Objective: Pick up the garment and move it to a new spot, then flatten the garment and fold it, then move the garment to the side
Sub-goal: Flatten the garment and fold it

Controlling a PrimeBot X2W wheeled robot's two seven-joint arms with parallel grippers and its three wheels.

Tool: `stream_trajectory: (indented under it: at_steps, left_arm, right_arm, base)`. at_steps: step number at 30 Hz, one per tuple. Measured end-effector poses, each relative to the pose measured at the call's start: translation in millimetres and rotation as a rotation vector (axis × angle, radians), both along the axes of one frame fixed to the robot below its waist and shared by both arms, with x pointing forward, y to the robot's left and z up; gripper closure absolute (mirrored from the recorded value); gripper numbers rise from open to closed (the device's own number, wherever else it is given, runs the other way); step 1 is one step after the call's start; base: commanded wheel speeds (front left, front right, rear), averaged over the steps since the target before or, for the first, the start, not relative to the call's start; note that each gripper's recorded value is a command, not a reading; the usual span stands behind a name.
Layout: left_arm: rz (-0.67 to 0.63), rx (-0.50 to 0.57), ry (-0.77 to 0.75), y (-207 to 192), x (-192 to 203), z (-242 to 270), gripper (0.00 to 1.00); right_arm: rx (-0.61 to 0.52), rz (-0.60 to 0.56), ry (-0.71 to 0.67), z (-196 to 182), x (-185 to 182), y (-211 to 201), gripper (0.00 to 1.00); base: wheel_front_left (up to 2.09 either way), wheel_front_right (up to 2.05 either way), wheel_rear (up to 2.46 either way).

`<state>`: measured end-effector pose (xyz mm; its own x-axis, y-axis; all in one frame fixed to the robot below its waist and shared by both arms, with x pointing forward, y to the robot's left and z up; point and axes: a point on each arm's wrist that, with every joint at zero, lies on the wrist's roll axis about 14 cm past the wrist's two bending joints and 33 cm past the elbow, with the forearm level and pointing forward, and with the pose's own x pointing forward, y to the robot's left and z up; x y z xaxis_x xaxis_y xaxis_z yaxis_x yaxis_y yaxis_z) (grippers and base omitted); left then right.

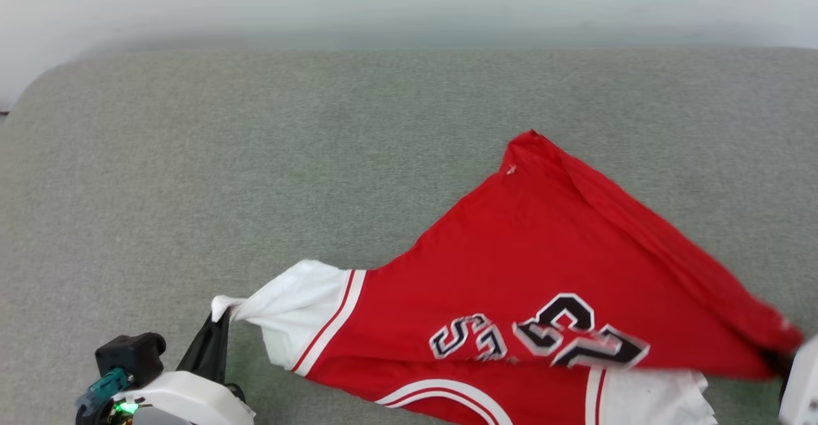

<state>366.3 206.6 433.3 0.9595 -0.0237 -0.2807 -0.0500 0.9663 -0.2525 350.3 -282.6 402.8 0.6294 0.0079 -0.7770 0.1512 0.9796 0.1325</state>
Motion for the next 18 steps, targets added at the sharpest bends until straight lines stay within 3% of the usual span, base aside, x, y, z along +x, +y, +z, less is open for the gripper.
stream_trajectory:
  at_steps: [8,14,15,16,17,18]
  left_arm:
    - [-0.012,-0.012,0.026,-2.8,-3.5,-3.4,1.00]
    - [-0.015,-0.010,0.041,-3.0,-6.7,-5.6,1.00]
    - [-0.020,-0.002,0.045,-3.1,-7.1,-6.4,1.00]
    - [-0.021,-0.001,0.049,-3.0,-7.2,-7.1,1.00]
    - [-0.022,-0.001,0.053,-3.5,-7.6,-8.0,1.00]
    - [-0.024,0.000,0.055,-3.8,-7.7,-8.4,1.00]
  right_arm:
    - [0.132,-0.177,0.140,-41.3,-103.6,22.1,1.00]
    - [0.238,-0.219,0.232,-64.5,-144.5,39.7,1.00]
    - [0.252,-0.225,0.224,-66.8,-144.5,42.8,0.90]
    - [0.252,-0.222,0.219,-68.8,-144.2,45.2,0.60]
    - [0.259,-0.216,0.207,-69.4,-141.6,48.7,0.17]
    - [0.257,-0.219,0.176,-68.0,-136.4,49.4,0.00]
  base:
    - [0.00,0.00,0.00]
    - [0.00,0.00,0.00]
    - [0.00,0.00,0.00]
    - [0.00,0.00,0.00]
    - [0.00,0.00,0.00]
    - [0.00,0.00,0.00]
